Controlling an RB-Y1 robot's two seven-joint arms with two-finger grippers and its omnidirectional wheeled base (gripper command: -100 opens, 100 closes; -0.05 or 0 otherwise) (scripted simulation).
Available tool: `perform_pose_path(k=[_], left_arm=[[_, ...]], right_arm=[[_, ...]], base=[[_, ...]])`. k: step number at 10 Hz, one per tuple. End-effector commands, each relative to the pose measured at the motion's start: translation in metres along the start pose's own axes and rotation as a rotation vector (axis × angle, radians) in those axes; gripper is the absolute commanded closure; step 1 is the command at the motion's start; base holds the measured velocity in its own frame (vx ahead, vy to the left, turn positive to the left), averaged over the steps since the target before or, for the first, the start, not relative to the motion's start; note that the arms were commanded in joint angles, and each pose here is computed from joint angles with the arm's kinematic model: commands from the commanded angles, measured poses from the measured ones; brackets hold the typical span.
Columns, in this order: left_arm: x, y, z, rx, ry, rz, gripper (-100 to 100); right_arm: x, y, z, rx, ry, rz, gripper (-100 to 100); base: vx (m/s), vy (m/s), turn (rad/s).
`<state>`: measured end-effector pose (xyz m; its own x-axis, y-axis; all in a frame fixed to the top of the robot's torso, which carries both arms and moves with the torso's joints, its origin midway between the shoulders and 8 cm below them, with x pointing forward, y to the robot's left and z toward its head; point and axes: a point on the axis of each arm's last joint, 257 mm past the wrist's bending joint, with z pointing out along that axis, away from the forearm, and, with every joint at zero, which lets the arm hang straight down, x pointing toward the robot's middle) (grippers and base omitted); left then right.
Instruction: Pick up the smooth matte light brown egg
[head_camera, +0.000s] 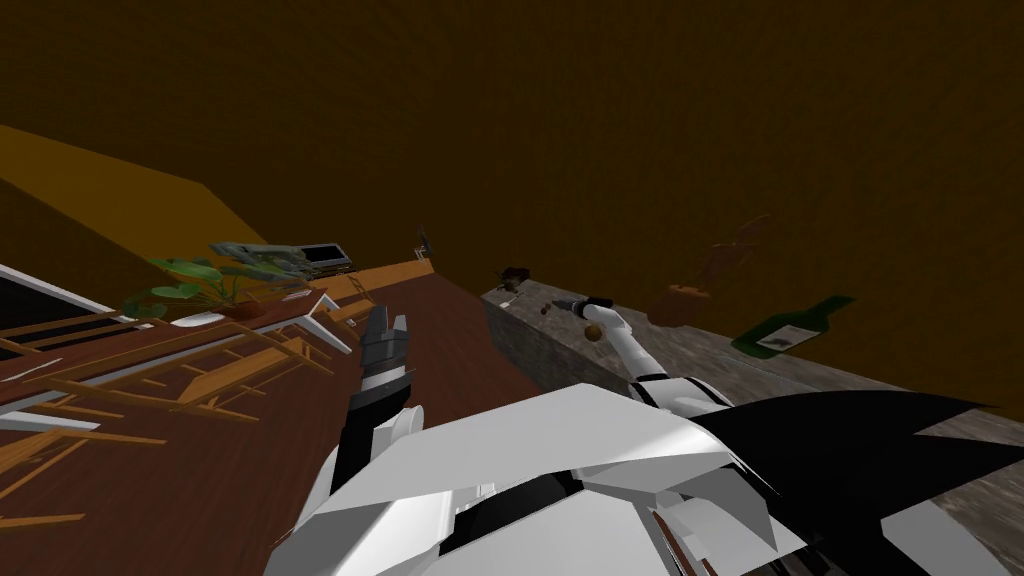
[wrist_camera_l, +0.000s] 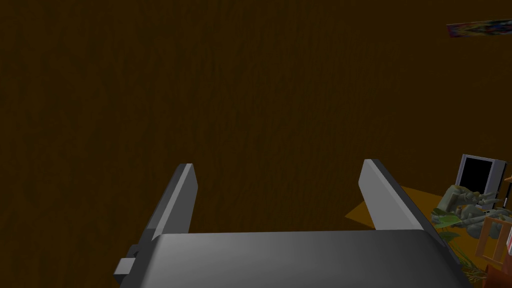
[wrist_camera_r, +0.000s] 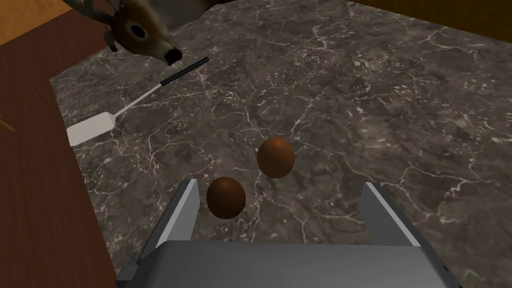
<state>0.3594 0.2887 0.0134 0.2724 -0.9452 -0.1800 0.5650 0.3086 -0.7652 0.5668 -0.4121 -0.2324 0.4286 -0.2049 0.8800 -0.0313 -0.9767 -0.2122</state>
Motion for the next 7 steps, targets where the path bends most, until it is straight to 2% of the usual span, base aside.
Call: perform_pose_path(k=[1,2,4,5,7], left_arm=[[0.0,0.0,0.0,0.0,0.0,0.0,0],[0.0,0.0,0.0,0.0,0.0,0.0,0],[0.0,0.0,0.0,0.0,0.0,0.0,0],[0.0,0.0,0.0,0.0,0.0,0.0,0],[0.0,0.0,0.0,0.0,0.0,0.0,0]], right_arm=[[-0.004,0.007,0.002,0.01,-0.047,0.093,-100],[-0.011,0.008,0.002,0.009,-0.068,0.115,-100],[-0.019,0.015,0.003,0.016,-0.133,0.235,-100],[-0.023,0.015,0.003,0.015,-0.146,0.246,-100],[-0.037,0.02,0.002,0.018,-0.216,0.362,-100]], base=[[0.089,-0.022,0.068],[0.071,-0.019,0.033],[0.073,-0.01,0.052],[0.058,-0.008,0.021],[0.077,-0.01,0.054]])
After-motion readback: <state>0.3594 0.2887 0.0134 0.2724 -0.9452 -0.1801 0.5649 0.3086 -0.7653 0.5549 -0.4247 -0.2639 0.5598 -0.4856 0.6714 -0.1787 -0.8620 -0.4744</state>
